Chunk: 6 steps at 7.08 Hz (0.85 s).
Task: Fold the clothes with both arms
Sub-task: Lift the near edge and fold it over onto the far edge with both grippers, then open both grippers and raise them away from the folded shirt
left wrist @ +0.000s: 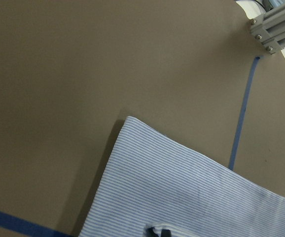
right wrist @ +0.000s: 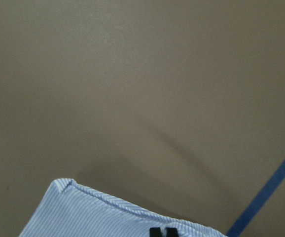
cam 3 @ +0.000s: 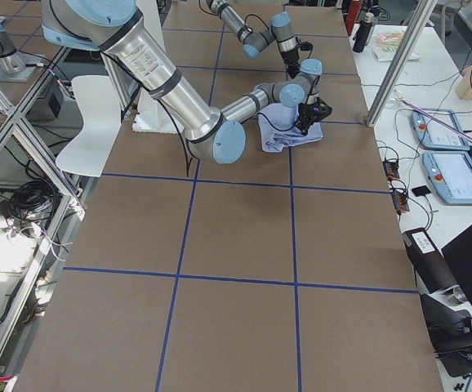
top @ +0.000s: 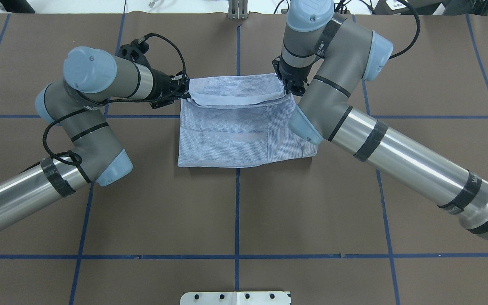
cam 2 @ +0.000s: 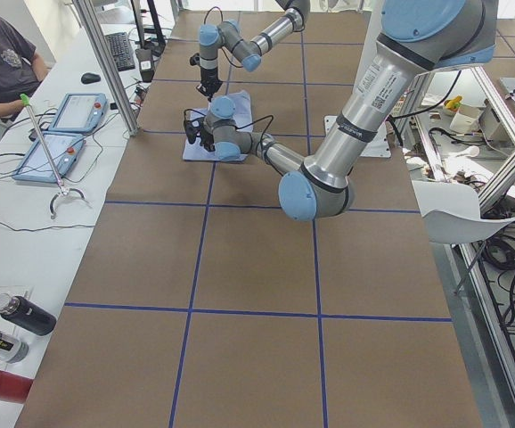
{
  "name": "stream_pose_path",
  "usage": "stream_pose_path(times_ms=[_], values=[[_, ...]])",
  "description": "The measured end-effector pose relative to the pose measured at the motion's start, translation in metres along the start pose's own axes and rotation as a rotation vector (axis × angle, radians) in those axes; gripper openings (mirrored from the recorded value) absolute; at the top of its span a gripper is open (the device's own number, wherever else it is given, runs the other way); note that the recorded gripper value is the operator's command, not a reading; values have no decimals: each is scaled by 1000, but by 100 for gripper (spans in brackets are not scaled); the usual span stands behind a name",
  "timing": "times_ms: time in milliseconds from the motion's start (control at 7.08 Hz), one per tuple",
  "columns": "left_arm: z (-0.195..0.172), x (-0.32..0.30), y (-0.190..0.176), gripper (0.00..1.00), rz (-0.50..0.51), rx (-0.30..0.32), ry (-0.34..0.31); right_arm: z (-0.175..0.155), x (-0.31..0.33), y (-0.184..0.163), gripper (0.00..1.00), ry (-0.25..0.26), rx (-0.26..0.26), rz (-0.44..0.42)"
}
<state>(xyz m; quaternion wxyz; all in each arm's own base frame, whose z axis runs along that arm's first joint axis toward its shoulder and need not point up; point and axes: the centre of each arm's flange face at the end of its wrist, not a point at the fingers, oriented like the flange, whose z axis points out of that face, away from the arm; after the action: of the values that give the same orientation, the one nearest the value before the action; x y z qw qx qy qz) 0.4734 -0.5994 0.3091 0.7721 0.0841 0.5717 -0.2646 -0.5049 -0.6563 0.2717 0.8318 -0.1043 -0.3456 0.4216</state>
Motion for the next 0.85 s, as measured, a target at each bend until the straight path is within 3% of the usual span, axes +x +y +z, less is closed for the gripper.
stream_pose_path(times_ms=[424,706,847], values=[[0,-5,-44,61,78,90,-11,-22,-32,-35,100,-28,-21,13],[-17,-7,-44,61,94,90,13,-36,-29,-38,100,-49,-34,3],[-30,-9,-37,61,114,58,29,-38,-15,-43,100,-62,-32,-29]])
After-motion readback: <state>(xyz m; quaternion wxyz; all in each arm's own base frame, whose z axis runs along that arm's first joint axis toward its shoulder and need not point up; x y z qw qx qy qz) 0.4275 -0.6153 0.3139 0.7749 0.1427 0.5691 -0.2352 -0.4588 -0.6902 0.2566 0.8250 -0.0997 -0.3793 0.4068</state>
